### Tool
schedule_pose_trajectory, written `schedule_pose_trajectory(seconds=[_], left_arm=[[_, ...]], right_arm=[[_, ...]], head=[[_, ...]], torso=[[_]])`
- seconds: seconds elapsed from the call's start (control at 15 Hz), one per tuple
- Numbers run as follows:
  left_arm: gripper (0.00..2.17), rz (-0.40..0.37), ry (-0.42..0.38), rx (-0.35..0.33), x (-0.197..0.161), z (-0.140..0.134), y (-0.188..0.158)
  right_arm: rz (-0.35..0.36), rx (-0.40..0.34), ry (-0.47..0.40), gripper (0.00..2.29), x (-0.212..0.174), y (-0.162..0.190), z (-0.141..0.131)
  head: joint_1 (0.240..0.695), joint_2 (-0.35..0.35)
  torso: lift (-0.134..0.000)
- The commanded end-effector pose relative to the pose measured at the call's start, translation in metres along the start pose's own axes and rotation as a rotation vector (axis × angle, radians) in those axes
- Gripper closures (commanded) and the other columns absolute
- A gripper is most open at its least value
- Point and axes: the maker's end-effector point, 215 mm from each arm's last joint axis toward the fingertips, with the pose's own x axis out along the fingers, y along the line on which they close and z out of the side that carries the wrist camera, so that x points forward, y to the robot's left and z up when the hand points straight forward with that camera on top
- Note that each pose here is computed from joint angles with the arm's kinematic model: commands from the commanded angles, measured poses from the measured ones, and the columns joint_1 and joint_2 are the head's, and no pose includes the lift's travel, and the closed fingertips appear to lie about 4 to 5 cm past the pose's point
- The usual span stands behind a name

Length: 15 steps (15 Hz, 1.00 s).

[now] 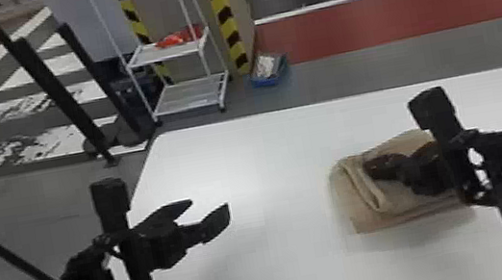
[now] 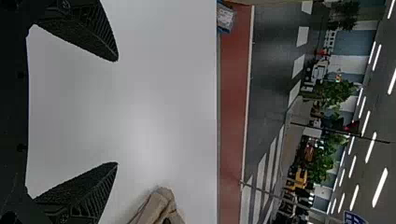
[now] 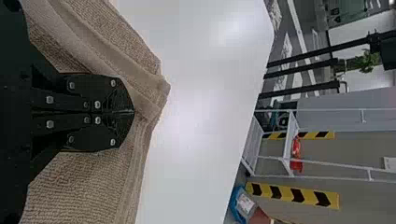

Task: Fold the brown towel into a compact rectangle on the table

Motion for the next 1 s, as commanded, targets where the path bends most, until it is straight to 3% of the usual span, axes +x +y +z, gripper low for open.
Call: schedule_pose_trajectory(seconds=[0.0, 0.27, 0.47, 0.67, 0.8, 0.93], left_arm=[[0.08, 0.000, -0.011, 0.007, 0.001, 0.008, 0.001], [0.08, 0.008, -0.017, 0.009, 0.002, 0.012, 0.002], [0.08, 0.006, -0.020, 0.009, 0.004, 0.015, 0.002], [0.08, 0.002, -0.021, 0.010, 0.007, 0.017, 0.002], [0.08, -0.004, -0.016, 0.005, 0.010, 0.016, 0.000], [0.08, -0.005, -0.016, 0.005, 0.011, 0.016, 0.000]], right_arm=[[0.076, 0.006, -0.028, 2.04, -0.003, 0.024, 0.009], [0.220, 0.037, 0.024, 2.04, -0.012, 0.068, -0.007], [0.322, 0.120, 0.129, 2.04, -0.031, 0.094, -0.033], [0.432, 0.108, 0.131, 2.04, -0.060, 0.125, -0.034], [0.452, 0.107, 0.127, 2.04, -0.081, 0.124, -0.032], [0.429, 0.145, 0.056, 2.04, -0.105, 0.106, -0.020]], head=[[0.695, 0.307], [0.695, 0.349], [0.695, 0.350], [0.695, 0.350], [0.695, 0.350], [0.695, 0.350]], torso=[[-0.128], [-0.128], [-0.128], [-0.128], [-0.128], [-0.128]])
